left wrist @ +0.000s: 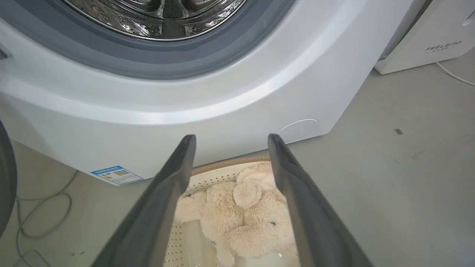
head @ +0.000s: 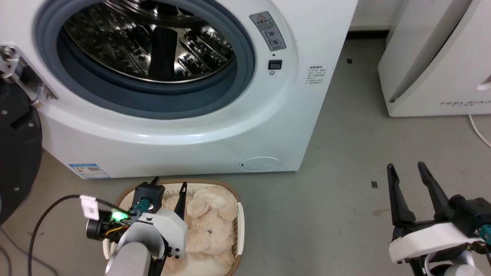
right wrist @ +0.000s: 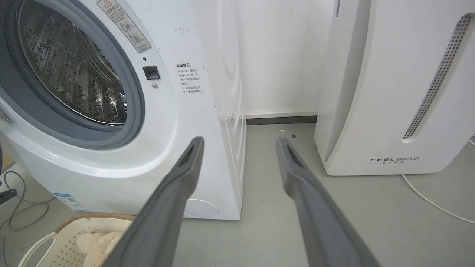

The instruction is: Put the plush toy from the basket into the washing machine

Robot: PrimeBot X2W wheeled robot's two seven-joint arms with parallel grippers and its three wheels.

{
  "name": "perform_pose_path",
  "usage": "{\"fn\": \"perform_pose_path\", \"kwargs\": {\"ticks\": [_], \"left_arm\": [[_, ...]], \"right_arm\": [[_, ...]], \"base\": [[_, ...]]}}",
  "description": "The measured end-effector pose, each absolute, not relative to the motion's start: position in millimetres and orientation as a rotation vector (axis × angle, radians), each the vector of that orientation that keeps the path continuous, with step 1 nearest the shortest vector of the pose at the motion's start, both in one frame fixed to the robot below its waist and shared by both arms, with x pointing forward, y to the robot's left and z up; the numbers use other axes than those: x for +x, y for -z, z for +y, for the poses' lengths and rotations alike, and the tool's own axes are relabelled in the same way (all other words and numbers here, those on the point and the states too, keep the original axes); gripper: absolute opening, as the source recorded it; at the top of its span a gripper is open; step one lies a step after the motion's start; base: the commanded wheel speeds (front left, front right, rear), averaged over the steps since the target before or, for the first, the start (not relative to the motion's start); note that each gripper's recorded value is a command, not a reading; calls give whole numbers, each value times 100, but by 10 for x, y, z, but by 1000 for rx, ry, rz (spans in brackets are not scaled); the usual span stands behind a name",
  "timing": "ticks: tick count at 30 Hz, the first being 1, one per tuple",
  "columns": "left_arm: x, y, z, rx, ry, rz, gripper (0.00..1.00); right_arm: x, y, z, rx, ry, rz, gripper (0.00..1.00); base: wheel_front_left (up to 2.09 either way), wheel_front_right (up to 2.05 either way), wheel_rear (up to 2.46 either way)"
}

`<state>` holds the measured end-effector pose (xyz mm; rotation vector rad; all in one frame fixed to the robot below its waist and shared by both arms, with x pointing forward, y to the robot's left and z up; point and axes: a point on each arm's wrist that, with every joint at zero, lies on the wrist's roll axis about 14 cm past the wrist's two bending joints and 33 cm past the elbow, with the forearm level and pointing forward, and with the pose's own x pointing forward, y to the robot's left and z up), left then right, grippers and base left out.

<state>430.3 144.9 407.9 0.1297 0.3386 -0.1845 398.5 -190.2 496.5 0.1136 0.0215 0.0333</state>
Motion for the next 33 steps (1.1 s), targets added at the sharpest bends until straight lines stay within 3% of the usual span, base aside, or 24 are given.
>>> {"fn": "perform_pose_path", "kwargs": {"ticks": [33], "left_arm": [[4055,-2241,1234,441,542,944,100]], "right_arm": [[4448,-4323,-2235,192,81,102,100]], "base": [[0,0,0]]}}
